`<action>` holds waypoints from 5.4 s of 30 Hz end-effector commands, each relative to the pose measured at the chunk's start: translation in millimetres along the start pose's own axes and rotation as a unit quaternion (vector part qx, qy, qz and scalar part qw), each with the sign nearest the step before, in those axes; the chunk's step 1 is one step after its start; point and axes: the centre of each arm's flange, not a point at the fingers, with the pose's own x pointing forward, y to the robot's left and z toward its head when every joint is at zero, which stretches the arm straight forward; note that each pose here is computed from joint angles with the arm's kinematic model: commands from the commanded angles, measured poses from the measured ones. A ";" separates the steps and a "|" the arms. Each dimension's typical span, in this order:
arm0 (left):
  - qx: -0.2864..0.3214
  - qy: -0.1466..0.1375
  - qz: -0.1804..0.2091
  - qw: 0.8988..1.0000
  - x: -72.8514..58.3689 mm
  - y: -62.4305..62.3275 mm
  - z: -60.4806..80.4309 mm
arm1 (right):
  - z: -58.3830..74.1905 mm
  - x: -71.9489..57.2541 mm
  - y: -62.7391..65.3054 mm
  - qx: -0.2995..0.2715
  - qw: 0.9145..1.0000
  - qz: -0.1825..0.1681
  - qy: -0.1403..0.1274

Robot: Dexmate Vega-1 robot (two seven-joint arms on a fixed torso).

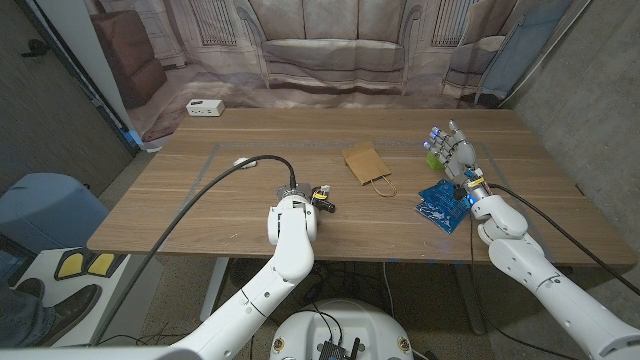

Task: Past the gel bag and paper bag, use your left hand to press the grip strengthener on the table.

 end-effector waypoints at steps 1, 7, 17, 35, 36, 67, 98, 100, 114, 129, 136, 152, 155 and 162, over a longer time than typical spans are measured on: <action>-0.019 0.001 0.035 0.999 -4.6 15.9 -8.4 | 2.0 1.1 1.5 -0.002 1.000 0.002 -0.003; -0.023 0.002 0.048 0.999 -5.8 22.7 -12.9 | 4.5 0.9 1.8 -0.006 1.000 0.000 -0.006; -0.029 0.002 0.061 0.998 -8.7 32.5 -25.3 | 6.5 -0.7 2.2 -0.004 1.000 -0.004 -0.009; -0.044 -0.004 0.098 0.994 -14.0 48.0 -30.7 | 7.2 -3.0 0.9 -0.004 1.000 -0.008 -0.014; -0.044 -0.006 0.102 0.994 -14.5 48.5 -30.8 | 7.3 -3.3 0.8 -0.003 1.000 -0.009 -0.014; -0.112 -0.060 0.141 0.982 -22.8 53.3 -46.6 | 8.1 -11.0 5.0 0.000 1.000 -0.012 -0.018; -0.128 -0.078 0.156 0.976 -18.0 63.3 -44.2 | 15.9 -7.9 6.6 -0.008 0.999 -0.013 -0.030; -0.131 -0.079 0.156 0.976 -17.3 63.2 -43.5 | 15.7 -7.6 6.5 -0.006 0.999 -0.015 -0.029; -0.136 -0.090 0.145 0.976 -13.3 64.9 -40.2 | 14.6 -7.2 4.8 -0.007 0.999 -0.018 -0.031; -0.149 -0.084 0.157 0.973 -12.9 64.0 -40.5 | 15.2 -6.9 4.2 -0.005 0.999 -0.023 -0.033; -0.154 -0.084 0.158 0.972 -12.9 63.4 -38.6 | 15.5 -6.8 4.4 -0.004 0.999 -0.025 -0.033; -0.144 -0.082 0.155 0.974 -10.8 65.5 -36.2 | 17.1 -7.8 3.2 -0.008 0.999 -0.025 -0.032; -0.139 -0.081 0.155 0.975 -10.8 66.1 -36.0 | 17.2 -7.8 3.0 -0.009 0.999 -0.024 -0.031; -0.129 -0.081 0.142 0.978 -9.0 66.6 -35.1 | 16.9 -7.7 2.9 -0.008 0.999 -0.024 -0.030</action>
